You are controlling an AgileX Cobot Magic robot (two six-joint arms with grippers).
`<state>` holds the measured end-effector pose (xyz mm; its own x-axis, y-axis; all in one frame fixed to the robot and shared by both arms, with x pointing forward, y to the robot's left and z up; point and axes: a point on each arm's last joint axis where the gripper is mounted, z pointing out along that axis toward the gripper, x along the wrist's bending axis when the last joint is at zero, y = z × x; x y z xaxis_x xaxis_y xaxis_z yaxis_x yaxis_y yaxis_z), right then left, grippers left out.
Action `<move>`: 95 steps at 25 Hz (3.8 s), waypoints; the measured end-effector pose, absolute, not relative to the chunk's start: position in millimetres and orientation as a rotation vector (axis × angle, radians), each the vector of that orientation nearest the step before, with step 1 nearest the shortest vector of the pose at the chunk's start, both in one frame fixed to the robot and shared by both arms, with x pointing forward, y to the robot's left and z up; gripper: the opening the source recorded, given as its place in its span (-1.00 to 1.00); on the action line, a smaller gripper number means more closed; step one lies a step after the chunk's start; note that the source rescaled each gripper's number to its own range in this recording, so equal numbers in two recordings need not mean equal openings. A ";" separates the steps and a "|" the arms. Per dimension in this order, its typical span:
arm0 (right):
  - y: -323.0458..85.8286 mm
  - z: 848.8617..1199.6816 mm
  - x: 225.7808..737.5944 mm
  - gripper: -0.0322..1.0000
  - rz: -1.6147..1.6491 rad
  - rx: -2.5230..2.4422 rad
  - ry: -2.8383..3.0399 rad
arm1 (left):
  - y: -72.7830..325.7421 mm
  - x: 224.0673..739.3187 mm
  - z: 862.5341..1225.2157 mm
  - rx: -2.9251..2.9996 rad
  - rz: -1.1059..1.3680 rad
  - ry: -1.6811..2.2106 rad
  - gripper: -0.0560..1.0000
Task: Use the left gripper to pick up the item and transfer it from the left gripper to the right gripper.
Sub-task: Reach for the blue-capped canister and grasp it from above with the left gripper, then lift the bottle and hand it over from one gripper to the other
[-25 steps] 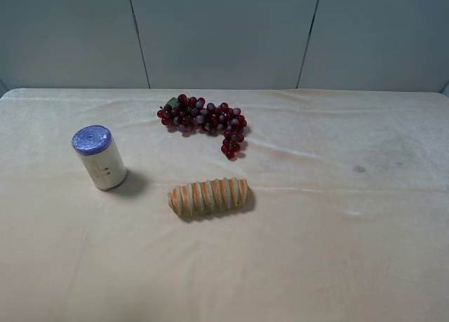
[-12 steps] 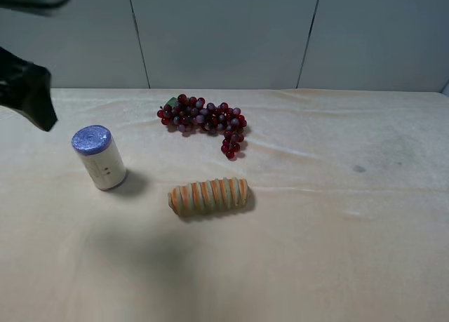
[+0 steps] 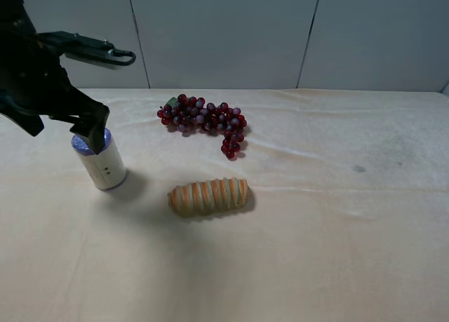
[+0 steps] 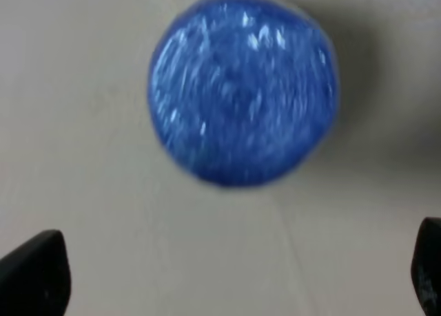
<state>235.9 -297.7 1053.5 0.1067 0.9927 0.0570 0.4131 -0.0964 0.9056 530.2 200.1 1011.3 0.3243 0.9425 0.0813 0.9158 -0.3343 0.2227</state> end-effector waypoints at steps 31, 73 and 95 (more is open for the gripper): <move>-297.7 1053.4 235.8 1.00 0.961 1.625 1.407 | 186.7 564.9 955.4 2.488 0.258 1.728 -0.89; -281.1 1095.4 312.9 1.00 0.997 1.540 1.832 | 62.1 556.9 1018.8 1.860 -0.599 1.269 -0.89; -166.6 1087.2 428.9 1.00 1.029 0.735 2.401 | 60.6 553.7 1020.7 1.853 -0.654 1.251 -0.89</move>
